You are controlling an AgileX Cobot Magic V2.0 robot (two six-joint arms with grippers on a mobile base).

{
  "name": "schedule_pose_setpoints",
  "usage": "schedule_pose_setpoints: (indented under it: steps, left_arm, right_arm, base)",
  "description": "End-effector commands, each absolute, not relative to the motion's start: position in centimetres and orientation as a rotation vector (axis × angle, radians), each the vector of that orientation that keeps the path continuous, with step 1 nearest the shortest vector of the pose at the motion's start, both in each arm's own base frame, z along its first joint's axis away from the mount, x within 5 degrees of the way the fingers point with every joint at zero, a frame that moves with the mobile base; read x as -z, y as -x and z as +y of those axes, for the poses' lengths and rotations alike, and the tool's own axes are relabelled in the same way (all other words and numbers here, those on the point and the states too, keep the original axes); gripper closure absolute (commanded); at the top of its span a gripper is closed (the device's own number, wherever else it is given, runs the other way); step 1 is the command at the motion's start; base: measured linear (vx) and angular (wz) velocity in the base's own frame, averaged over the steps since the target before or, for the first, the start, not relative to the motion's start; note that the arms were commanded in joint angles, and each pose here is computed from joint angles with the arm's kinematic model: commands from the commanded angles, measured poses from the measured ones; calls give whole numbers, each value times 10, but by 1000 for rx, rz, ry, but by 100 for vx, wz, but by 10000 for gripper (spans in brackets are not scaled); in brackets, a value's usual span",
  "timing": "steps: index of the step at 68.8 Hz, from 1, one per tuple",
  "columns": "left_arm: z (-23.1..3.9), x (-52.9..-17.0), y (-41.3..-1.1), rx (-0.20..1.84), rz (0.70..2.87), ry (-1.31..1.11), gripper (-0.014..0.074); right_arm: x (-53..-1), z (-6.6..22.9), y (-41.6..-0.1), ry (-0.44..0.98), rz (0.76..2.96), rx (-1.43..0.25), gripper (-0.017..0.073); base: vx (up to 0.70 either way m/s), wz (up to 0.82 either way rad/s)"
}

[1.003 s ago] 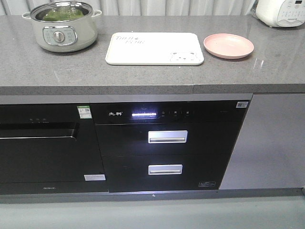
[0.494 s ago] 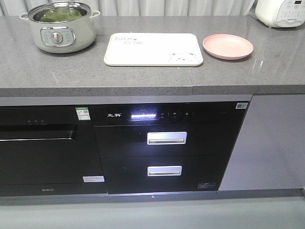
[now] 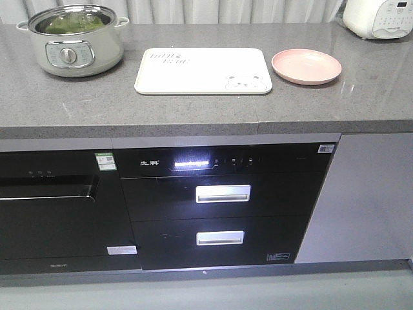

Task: Transfer vegetables to tray and serve
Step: 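Continue driving closer to the counter with pot, tray and plate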

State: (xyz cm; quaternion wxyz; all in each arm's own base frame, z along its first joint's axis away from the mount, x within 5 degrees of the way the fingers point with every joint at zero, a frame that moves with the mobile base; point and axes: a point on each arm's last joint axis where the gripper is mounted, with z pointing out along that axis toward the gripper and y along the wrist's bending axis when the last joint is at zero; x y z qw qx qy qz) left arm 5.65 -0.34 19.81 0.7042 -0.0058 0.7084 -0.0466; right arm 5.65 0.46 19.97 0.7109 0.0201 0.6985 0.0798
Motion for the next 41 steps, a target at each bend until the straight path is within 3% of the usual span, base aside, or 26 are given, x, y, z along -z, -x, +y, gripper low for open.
schedule_pose_setpoints:
  steps: [1, 41]
  left_arm:
    - [-3, -197, -56, 110, 1511, 24, 599]
    - [-3, -197, -56, 110, 1511, 24, 599]
  right_arm:
    - [-203, 5, -56, -38, 1479, -172, 561]
    - [-203, 5, -56, -38, 1478, -172, 561]
  base:
    - [8, -2]
    - [10, -1]
